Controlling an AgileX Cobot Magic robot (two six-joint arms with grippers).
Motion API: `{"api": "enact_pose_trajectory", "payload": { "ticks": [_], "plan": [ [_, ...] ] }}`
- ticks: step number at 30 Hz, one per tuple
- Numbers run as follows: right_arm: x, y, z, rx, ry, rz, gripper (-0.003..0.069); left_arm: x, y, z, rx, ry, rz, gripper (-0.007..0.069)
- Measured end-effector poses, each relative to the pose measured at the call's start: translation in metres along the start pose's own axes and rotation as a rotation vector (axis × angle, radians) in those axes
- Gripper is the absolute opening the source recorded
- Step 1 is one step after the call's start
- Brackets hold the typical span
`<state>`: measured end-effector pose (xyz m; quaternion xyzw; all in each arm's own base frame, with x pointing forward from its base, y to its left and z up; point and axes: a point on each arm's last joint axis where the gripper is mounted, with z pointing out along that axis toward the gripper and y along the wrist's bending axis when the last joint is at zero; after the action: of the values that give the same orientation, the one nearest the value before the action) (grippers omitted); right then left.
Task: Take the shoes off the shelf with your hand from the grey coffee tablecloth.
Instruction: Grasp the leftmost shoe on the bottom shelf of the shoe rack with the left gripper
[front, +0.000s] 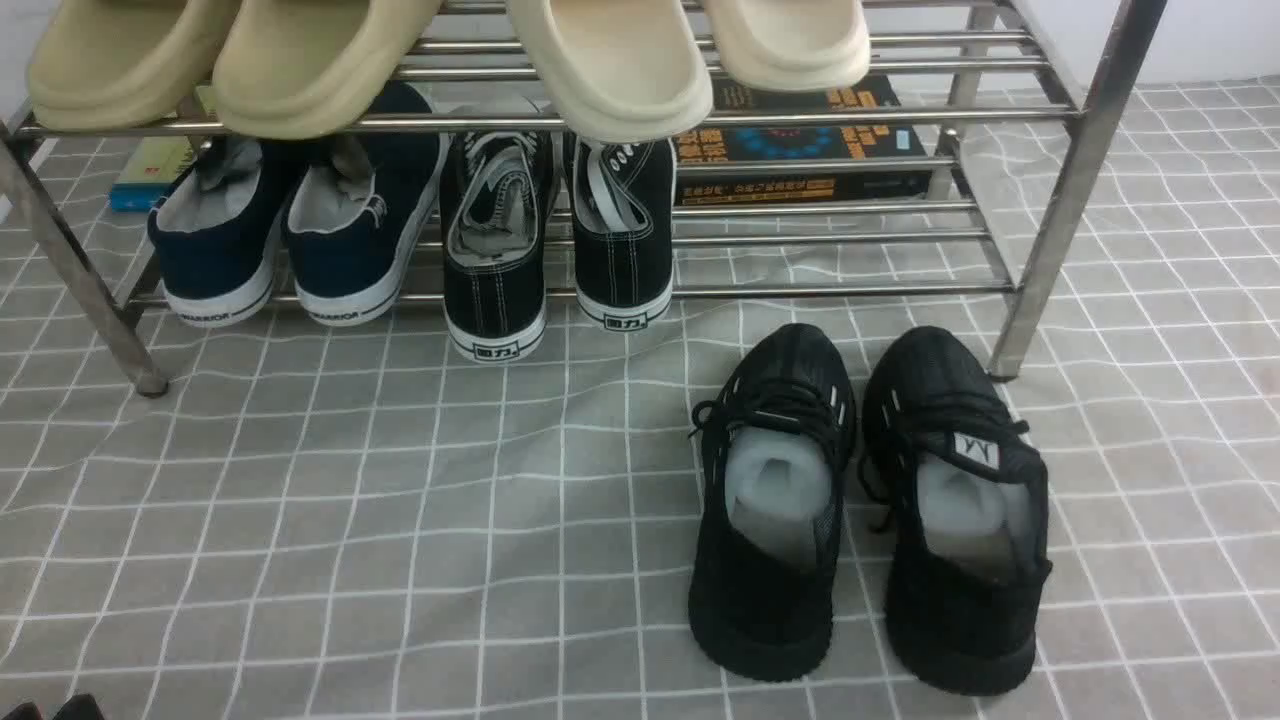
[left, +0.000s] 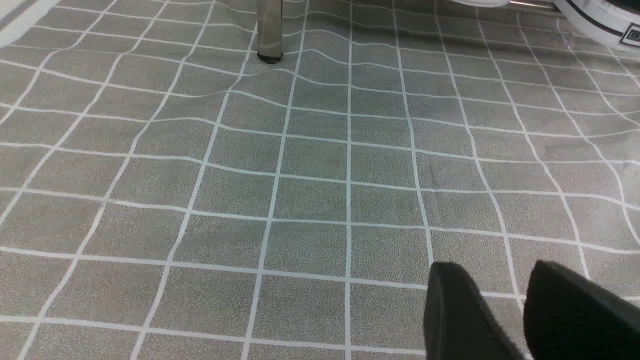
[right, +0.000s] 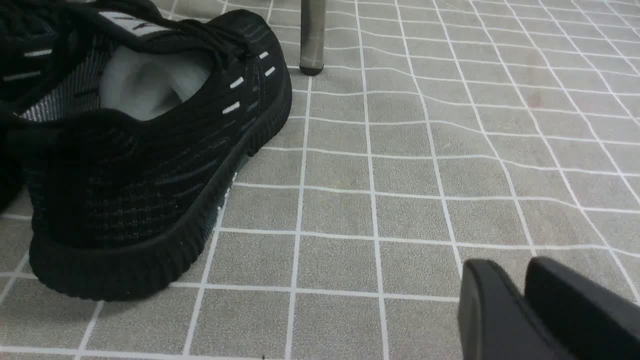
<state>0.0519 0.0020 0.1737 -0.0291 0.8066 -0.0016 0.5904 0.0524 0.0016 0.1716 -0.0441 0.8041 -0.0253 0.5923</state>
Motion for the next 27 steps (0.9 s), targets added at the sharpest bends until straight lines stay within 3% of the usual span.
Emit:
{"api": "enact_pose_trajectory", "payload": {
  "ticks": [10,11,13,14,17,18,19,20,22,27],
  "plan": [
    [0.0,0.0,0.0,0.0,0.0,0.0,0.0144,0.0,0.0,0.0,0.005,0.0,-0.028,0.024],
    [0.0,0.0,0.0,0.0,0.0,0.0,0.0144,0.0,-0.001,0.0,0.013,0.001,-0.075,0.024],
    [0.0,0.0,0.0,0.0,0.0,0.0,0.0148,0.0,-0.006,0.0,0.06,0.013,-0.319,0.024],
    [0.0,0.0,0.0,0.0,0.0,0.0,0.015,0.0,-0.01,-0.001,0.102,0.03,-0.525,0.024],
    [0.0,0.0,0.0,0.0,0.0,0.0,0.0153,0.0,-0.016,-0.001,0.168,0.078,-0.916,0.024],
    [0.0,0.0,0.0,0.0,0.0,0.0,0.0154,0.0,-0.017,-0.001,0.172,0.081,-0.94,0.024],
    [0.0,0.0,0.0,0.0,0.0,0.0,0.0157,-0.001,-0.019,-0.002,0.199,0.103,-1.1,0.024],
    [0.0,0.0,0.0,0.0,0.0,0.0,0.0158,-0.001,-0.02,-0.002,0.209,0.112,-1.166,0.024],
    [0.0,0.0,0.0,0.0,0.0,0.0,0.0162,-0.002,-0.02,-0.002,0.215,0.111,-1.212,0.024],
    [0.0,0.0,0.0,0.0,0.0,0.0,0.0169,-0.005,-0.017,-0.002,0.203,0.054,-1.136,0.0189]
  ]
}}
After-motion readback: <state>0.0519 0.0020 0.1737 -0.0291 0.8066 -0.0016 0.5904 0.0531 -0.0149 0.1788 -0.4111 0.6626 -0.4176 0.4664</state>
